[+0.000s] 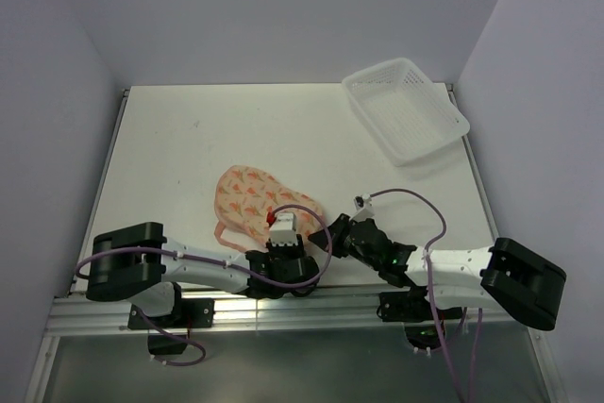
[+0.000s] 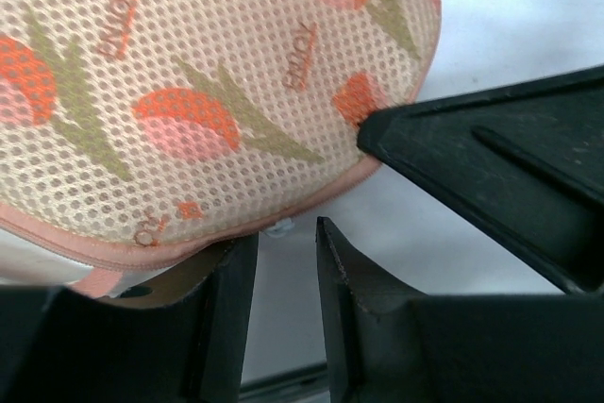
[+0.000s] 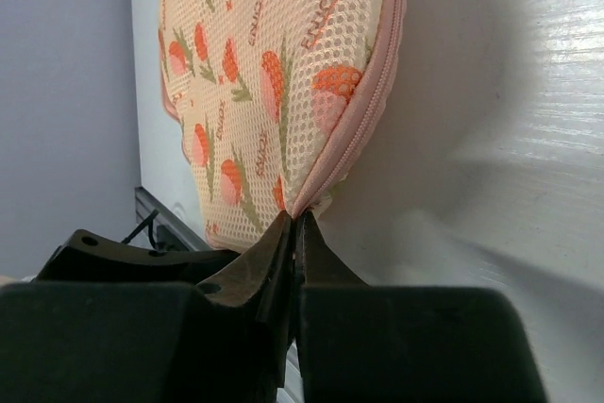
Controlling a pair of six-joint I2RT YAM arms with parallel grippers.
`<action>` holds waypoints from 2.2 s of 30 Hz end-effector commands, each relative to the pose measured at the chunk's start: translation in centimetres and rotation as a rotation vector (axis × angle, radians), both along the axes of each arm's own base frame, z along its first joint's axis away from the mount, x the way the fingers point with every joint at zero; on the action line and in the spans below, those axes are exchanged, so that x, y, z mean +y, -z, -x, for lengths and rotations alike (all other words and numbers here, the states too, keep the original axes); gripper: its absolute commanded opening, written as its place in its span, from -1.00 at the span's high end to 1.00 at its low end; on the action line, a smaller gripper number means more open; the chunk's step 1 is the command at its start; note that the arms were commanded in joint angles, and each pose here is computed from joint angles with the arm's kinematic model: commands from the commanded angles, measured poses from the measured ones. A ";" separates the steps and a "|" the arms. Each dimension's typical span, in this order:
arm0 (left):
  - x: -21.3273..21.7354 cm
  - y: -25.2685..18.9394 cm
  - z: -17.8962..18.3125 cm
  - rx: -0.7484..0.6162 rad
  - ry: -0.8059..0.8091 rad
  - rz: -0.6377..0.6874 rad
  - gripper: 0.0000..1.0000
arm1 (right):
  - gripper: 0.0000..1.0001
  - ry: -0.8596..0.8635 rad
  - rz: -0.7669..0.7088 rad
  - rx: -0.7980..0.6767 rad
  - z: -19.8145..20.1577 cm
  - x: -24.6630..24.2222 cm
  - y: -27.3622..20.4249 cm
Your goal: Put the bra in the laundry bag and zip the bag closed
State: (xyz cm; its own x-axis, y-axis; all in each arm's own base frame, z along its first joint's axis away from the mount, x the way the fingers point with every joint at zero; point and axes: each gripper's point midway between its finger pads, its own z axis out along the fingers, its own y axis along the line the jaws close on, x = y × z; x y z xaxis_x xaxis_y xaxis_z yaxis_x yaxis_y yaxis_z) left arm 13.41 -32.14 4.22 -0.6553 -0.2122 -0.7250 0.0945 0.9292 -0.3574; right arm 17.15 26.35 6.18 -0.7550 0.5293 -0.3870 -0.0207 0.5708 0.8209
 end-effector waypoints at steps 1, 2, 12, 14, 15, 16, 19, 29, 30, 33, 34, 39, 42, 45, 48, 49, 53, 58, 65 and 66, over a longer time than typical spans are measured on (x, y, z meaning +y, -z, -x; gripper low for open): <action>-0.1 -1.5 -1.6 -0.068 -0.073 0.002 0.25 | 0.92 -0.001 -0.031 -0.037 -0.4 0.4 -1.4; 0.1 -1.5 -1.6 -0.073 -0.079 -0.012 0.23 | 0.93 -0.002 -0.026 -0.034 -0.3 0.4 -1.2; 0.2 -2.3 -2.3 -0.113 -0.107 -0.022 0.49 | 0.99 -0.008 -0.002 -0.028 0.0 0.0 -0.7; 0.2 -2.4 -2.3 -0.118 -0.106 -0.032 0.59 | 1.00 -0.009 0.004 -0.027 0.1 -0.1 -0.5; 0.1 -2.6 -2.4 -0.121 -0.108 -0.029 0.65 | 1.00 -0.008 0.006 -0.028 0.0 -0.2 -0.5; 0.3 -2.5 -2.4 -0.120 -0.110 -0.039 0.71 | 1.00 -0.008 0.008 -0.027 0.1 -0.2 -0.4; 0.4 -2.4 -2.3 -0.114 -0.106 -0.039 0.99 | 1.00 -0.008 0.011 -0.031 0.0 -0.3 -0.4; 5.2 -0.9 -1.2 -0.079 -0.136 -0.075 1.00 | 1.00 0.014 0.137 -0.095 -1.1 -1.7 -0.7; 6.0 -0.7 -1.0 -0.073 -0.145 -0.079 1.00 | 1.00 0.016 0.149 -0.106 -1.3 -1.9 -0.9; 7.6 -0.5 -0.6 -0.054 -0.139 -0.039 1.00 | 1.00 0.011 0.206 -0.131 -2.3 -2.6 -1.2; 8.0 -0.5 -0.5 -0.051 -0.136 -0.031 1.00 | 1.00 0.012 0.218 -0.135 -2.7 -2.8 -1.3; 9.9 -0.7 -0.2 -0.038 -0.144 0.030 0.99 | 1.00 0.003 0.302 -0.150 -4.9 -4.3 -1.3; 9.9 -0.5 0.0 -0.021 -0.109 0.069 0.99 | 1.00 -0.005 0.366 -0.161 -6.3 -4.8 -1.5; 8.3 -1.6 0.0 -0.021 -0.077 0.148 1.00 | 0.37 -0.070 0.392 -0.175 -6.8 -3.4 -2.7; 5.8 -3.4 -0.5 -0.044 -0.048 0.203 1.00 | -0.77 -0.104 0.324 -0.167 -5.3 -1.8 -3.5; 5.2 -3.3 -0.7 -0.038 -0.044 0.199 1.00 | -0.87 -0.130 0.316 -0.154 -3.8 -1.3 -2.6; 1.5 -5.3 -1.6 -0.050 0.006 0.309 1.00 | -0.89 -0.079 0.091 -0.104 -0.4 0.1 -3.1; 0.1 -5.4 -1.9 -0.045 0.038 0.316 1.00 | -0.89 -0.043 -0.036 -0.059 1.0 0.2 -2.7; -0.2 -4.3 -1.1 -0.012 0.068 0.310 1.00 | -0.89 -0.029 -0.074 -0.083 -0.2 1.6 -4.2; -0.3 -4.2 -1.1 -0.007 0.073 0.311 1.00 | -0.89 -0.026 -0.074 -0.084 -0.4 1.9 -4.3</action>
